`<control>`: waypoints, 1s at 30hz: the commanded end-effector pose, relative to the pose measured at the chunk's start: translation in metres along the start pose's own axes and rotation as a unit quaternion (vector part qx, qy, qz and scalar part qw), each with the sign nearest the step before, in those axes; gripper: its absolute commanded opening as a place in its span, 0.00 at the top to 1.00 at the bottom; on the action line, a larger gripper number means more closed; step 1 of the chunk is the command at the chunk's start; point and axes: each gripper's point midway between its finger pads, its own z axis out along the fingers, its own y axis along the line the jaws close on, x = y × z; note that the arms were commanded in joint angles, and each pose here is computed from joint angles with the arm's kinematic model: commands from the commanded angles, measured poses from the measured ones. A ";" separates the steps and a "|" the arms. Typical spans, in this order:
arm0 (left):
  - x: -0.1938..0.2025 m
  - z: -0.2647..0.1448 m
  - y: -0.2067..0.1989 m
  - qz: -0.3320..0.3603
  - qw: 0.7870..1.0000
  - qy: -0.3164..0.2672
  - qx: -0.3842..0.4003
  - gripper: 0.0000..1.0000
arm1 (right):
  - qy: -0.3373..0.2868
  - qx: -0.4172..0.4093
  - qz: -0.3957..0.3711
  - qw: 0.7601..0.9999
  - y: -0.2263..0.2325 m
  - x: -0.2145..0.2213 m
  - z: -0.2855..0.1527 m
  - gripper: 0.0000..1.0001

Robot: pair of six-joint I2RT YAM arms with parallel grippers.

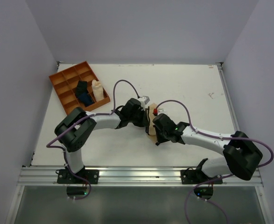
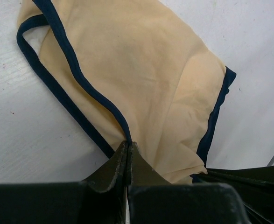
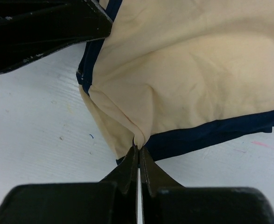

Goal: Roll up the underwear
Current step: Fold the underwear

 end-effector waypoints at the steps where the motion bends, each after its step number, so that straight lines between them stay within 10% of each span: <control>1: -0.019 0.003 -0.007 0.010 1.000 -0.021 0.000 1.00 | -0.017 -0.003 -0.004 1.000 0.003 -0.011 -0.008 1.00; 21: -0.019 0.013 0.011 0.010 0.999 -0.015 -0.043 1.00 | 0.004 -0.163 -0.031 0.986 0.060 -0.004 -0.009 0.93; 30: -0.049 -0.038 0.004 0.013 0.994 -0.089 -0.068 0.62 | -0.027 -0.155 -0.010 0.987 0.059 -0.023 -0.025 0.71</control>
